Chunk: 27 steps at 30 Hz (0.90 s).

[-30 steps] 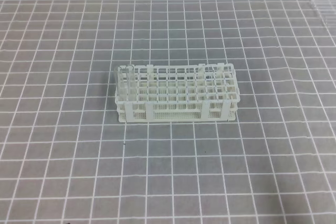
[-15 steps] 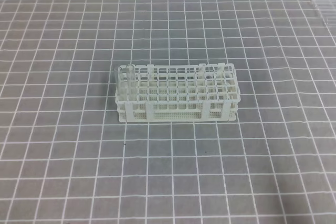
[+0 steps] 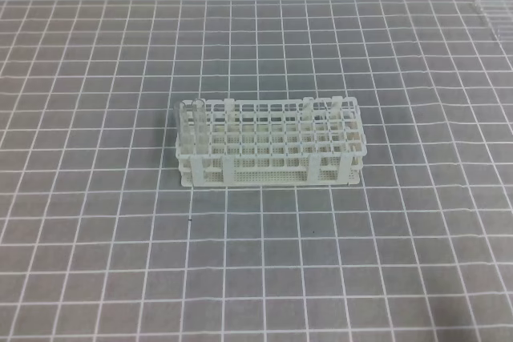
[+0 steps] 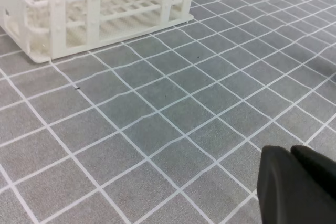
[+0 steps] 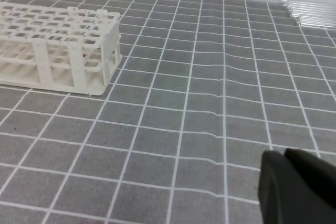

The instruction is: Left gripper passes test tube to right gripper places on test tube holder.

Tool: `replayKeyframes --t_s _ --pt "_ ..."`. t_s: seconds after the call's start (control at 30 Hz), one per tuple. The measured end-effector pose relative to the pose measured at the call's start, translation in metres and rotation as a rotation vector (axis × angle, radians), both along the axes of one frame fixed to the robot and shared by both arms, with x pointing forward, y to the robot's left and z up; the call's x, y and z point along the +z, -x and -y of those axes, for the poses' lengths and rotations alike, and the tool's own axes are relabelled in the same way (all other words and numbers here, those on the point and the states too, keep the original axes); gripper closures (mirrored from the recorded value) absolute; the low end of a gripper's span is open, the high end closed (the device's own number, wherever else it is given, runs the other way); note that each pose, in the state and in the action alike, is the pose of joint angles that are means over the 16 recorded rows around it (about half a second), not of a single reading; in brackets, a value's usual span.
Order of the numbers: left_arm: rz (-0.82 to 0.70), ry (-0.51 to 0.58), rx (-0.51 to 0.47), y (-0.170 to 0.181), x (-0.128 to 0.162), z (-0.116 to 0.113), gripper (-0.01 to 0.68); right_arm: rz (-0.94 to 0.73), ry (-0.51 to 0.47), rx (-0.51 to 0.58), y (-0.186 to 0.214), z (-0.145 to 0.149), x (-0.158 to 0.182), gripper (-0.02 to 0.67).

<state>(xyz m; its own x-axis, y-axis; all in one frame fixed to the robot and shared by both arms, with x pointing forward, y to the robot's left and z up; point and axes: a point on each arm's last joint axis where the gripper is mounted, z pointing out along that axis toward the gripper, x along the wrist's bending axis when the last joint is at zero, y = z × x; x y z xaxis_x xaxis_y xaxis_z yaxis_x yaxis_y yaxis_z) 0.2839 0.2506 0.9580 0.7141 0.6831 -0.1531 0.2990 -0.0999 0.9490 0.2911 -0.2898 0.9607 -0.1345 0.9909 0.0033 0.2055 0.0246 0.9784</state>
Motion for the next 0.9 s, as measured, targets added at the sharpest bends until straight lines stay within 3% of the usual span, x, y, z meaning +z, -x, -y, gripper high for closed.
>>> replayKeyframes --t_s 0.9 --pt "0.001 -0.024 0.005 -0.0001 -0.0007 -0.0009 0.673 -0.011 0.005 0.008 0.0003 -0.0006 -0.001 0.65"
